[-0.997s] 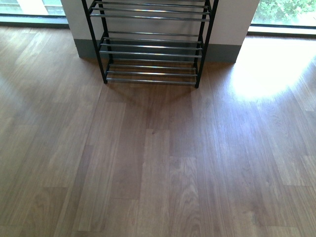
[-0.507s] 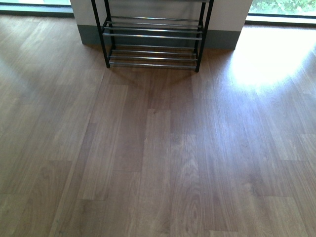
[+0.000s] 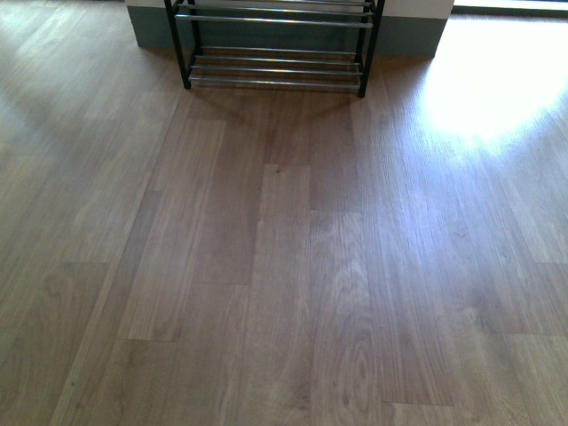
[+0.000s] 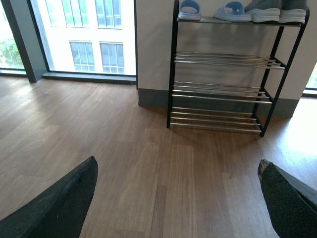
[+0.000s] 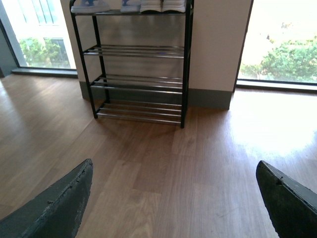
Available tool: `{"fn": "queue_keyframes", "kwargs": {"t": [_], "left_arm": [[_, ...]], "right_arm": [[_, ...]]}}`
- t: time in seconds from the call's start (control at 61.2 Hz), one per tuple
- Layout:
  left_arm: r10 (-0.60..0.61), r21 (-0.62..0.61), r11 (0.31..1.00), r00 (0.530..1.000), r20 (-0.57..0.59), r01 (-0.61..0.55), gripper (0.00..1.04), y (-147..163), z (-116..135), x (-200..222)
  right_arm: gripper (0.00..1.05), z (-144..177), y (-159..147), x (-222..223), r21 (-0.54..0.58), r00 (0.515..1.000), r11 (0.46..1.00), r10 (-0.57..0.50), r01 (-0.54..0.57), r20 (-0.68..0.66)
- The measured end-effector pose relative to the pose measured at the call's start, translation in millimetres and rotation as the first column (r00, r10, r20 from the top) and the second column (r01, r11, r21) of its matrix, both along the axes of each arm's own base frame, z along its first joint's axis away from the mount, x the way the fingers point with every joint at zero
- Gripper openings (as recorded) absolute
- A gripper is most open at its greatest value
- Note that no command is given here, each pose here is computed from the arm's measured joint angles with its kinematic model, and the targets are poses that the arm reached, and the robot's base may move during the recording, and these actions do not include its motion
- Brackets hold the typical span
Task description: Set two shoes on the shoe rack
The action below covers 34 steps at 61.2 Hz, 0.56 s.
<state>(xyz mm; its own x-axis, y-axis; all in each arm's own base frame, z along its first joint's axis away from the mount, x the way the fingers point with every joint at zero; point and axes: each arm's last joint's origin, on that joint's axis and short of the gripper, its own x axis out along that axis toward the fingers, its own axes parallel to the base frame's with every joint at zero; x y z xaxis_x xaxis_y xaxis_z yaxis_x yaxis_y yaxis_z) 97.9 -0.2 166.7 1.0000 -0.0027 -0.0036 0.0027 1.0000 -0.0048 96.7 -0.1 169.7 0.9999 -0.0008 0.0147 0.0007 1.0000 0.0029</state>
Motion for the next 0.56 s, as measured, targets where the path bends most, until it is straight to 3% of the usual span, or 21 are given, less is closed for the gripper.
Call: {"fn": "queue_keyframes", "kwargs": {"t": [0.556], "left_arm": [[0.000, 0.000, 1.000, 1.000, 0.000, 0.000, 0.95, 0.0, 0.0, 0.0]], "right_arm": [[0.96, 0.0, 0.0, 0.0, 0.000, 1.000, 1.000, 0.000, 0.000, 0.000]]}}
